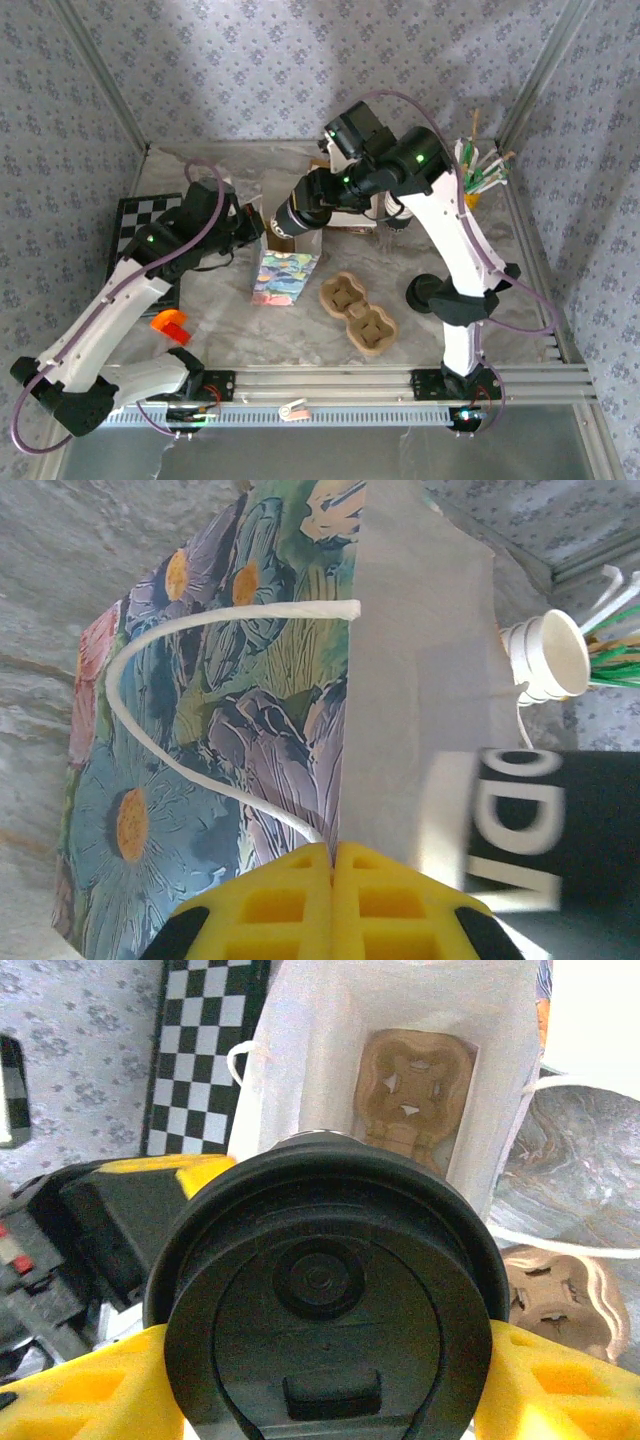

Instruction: Pack the takeout coffee

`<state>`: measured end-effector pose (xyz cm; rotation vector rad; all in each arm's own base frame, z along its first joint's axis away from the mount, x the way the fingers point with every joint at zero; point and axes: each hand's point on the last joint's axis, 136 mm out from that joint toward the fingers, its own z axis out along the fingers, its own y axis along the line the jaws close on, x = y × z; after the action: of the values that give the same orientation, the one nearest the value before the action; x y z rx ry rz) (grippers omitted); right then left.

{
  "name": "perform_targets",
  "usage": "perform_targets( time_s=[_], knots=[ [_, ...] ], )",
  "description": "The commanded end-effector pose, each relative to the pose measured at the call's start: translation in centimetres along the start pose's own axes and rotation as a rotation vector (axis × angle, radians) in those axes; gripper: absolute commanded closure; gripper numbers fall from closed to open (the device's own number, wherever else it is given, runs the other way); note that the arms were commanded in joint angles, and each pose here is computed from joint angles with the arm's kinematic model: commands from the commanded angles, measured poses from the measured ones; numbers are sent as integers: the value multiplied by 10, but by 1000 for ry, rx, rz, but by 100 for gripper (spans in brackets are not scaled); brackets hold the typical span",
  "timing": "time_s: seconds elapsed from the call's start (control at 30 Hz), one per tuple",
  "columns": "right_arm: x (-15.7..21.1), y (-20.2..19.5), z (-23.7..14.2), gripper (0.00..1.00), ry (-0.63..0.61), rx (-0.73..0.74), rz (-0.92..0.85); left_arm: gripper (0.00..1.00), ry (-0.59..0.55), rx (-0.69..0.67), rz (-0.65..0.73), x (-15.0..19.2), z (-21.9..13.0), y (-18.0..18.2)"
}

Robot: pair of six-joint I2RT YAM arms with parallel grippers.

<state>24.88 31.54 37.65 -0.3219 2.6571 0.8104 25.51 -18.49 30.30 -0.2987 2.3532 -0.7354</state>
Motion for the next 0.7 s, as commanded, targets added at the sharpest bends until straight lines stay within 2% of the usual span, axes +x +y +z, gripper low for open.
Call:
perform_targets(
  time_s=[0.0,0.37,0.67],
  knots=[
    [11,-14,17,36,59,97,4,100,-46,99,-70,-6,-6,-20],
    [37,-39,56,37,172,317,-37,100,-94,169,-184,5,-5,-21],
    [50,-44,86,37,236,395,-71,100,-89,167,-208,12,-2,-13]
  ],
)
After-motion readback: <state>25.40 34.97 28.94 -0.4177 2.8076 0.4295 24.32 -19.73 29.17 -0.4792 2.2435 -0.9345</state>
